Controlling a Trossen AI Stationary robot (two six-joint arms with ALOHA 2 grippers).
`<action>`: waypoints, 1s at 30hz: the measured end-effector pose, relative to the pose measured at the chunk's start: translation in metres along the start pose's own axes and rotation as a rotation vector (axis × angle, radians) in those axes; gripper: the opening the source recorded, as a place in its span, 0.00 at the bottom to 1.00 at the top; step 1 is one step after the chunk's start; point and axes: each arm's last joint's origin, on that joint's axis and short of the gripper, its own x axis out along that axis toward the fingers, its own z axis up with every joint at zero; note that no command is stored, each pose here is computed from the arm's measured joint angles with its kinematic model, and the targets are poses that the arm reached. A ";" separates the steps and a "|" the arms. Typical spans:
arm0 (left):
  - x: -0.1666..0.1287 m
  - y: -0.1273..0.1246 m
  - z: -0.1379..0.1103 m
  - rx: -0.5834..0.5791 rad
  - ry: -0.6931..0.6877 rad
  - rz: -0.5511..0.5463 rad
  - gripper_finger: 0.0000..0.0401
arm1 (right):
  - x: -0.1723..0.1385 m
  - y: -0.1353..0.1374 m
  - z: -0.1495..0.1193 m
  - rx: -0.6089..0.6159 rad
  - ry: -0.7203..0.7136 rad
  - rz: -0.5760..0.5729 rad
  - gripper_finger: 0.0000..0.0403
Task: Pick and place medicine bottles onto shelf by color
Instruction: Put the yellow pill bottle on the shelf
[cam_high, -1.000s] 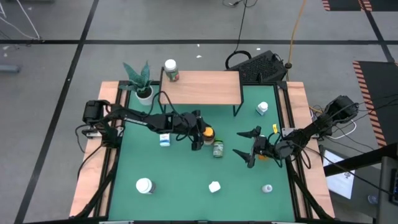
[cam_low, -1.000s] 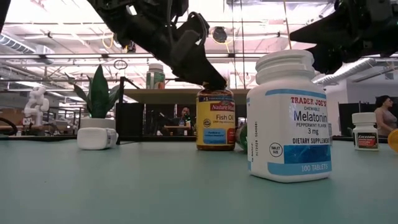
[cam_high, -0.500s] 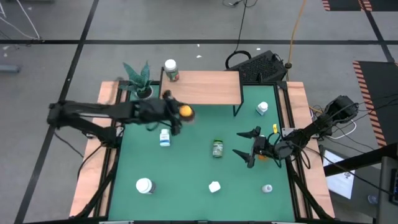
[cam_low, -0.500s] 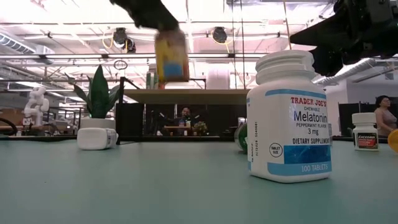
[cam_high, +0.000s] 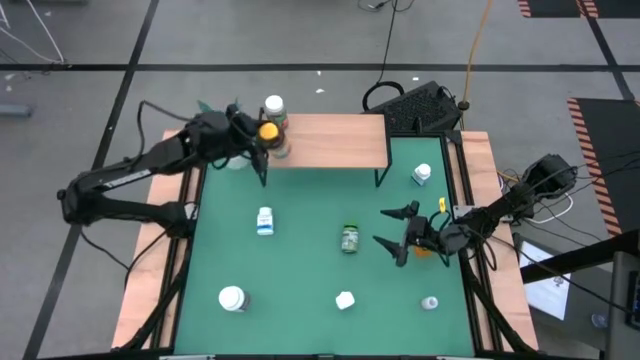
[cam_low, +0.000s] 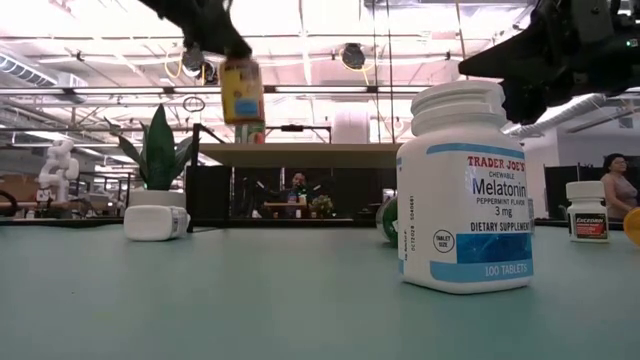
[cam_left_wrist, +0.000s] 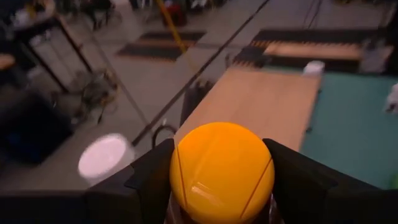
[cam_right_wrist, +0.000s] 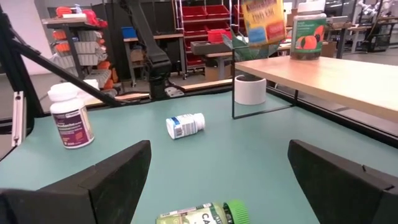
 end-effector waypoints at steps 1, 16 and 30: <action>0.005 0.004 -0.003 -0.003 0.025 0.007 0.57 | 0.000 0.000 0.000 0.001 -0.001 -0.002 0.93; 0.045 0.039 -0.022 -0.041 0.089 0.032 0.57 | 0.000 -0.001 0.000 -0.003 0.001 -0.003 0.93; 0.045 0.044 -0.023 -0.065 0.086 0.055 0.57 | 0.000 0.000 0.000 0.006 0.002 -0.001 0.93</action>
